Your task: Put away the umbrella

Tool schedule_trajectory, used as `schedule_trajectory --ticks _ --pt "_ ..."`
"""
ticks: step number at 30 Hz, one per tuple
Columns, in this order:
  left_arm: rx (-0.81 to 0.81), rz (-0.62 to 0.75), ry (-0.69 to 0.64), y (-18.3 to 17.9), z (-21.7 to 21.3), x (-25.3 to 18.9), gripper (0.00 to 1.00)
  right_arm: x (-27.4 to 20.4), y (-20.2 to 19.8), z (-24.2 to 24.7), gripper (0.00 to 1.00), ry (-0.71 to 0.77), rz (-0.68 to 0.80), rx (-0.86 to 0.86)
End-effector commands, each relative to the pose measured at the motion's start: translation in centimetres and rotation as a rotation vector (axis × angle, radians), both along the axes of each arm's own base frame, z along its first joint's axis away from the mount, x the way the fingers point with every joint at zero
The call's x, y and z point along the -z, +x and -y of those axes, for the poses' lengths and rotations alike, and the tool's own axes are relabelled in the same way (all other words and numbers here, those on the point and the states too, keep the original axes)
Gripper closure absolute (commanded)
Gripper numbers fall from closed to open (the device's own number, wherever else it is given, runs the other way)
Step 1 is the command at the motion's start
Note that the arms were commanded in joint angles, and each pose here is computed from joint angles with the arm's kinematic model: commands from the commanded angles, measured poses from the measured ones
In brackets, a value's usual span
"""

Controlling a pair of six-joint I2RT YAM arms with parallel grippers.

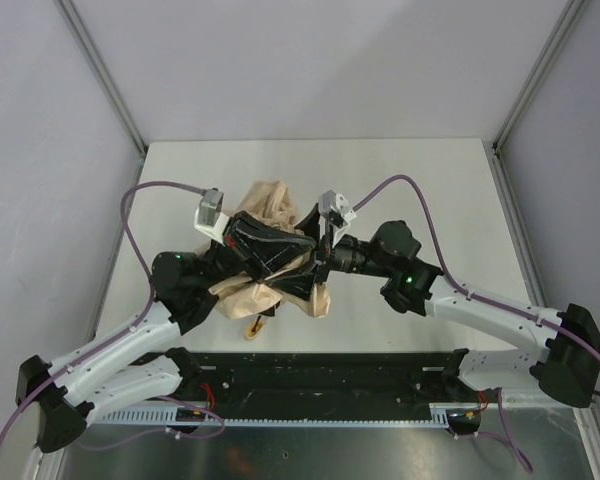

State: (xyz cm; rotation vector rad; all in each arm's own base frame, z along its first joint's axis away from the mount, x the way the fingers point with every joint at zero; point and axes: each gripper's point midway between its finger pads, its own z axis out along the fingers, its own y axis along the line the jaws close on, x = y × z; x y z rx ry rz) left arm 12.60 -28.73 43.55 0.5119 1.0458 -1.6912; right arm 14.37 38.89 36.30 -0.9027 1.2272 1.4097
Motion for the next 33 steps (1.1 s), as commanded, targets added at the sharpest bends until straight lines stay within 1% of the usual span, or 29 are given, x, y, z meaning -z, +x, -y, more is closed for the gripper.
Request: schedule_trajectory --ticks 1,2,5,11,13,15,16,17,18,20,23,25,26,27,29,31,33 --pt "0.072 0.032 -0.099 -2.1 -0.5 -2.0 1.0 -4.7 -1.8 0.3 0.06 0.182 0.073 -0.096" --pt "0.077 0.032 -0.102 -2.1 -0.5 -2.0 1.0 -4.7 -2.2 0.4 0.1 0.183 0.075 -0.121" --pt "0.088 0.032 -0.109 -2.2 -0.2 -2.1 1.0 -4.4 -3.2 0.3 0.27 0.171 0.072 -0.175" --pt "0.116 0.024 -0.105 -2.2 0.6 -1.7 1.0 -3.7 -4.3 0.5 0.56 0.135 0.063 -0.233" --pt "0.127 0.03 -0.103 -2.4 0.7 -1.8 1.0 -3.5 -4.3 0.8 0.72 0.119 0.063 -0.234" --pt "0.137 0.037 -0.099 -2.6 0.8 -1.9 1.0 -3.4 -4.3 1.2 0.91 0.107 0.067 -0.236" --pt "0.135 0.039 -0.1 -2.5 0.8 -2.0 1.0 -3.4 -4.2 1.4 0.96 0.098 0.064 -0.226" --pt "0.131 0.037 -0.101 -2.5 0.8 -2.0 1.0 -3.2 -4.1 1.5 0.98 0.086 0.062 -0.214" --pt "0.129 0.036 -0.101 -2.4 0.8 -2.0 0.97 -3.0 -3.9 1.7 0.99 0.073 0.059 -0.195" --pt "0.121 0.031 -0.088 -2.2 0.8 -1.9 0.87 -2.7 -3.3 2.2 1.0 0.053 0.054 -0.152" --pt "0.096 0.018 -0.051 -1.5 1.0 -1.7 0.52 -2.3 -2.6 3.5 1.0 0.056 0.028 -0.101" --pt "0.057 0.023 -0.015 -0.6 0.7 -1.6 0.23 -2.5 -2.0 4.7 1.0 0.07 0.02 -0.053" --pt "0.028 0.024 0.008 0.0 0.4 -1.5 0.14 -2.4 -1.7 5.2 1.0 0.071 0.015 -0.029" --pt "-0.009 0.03 0.025 0.6 -0.1 -1.6 0.08 -2.5 -1.2 5.8 1.0 0.072 0.01 -0.002" --pt "-0.096 0.045 0.069 1.8 -1.1 -1.7 0.03 -2.5 0.3 7.1 1.0 0.063 -0.008 0.083" --pt "-0.194 0.052 0.137 3.0 -2.0 -1.3 0.01 -2.6 2.2 8.7 1.0 0.064 -0.026 0.2" --pt "-0.286 0.061 0.212 3.9 -2.9 -0.7 0.03 -3.2 4.0 10.5 1.0 0.08 -0.039 0.321"
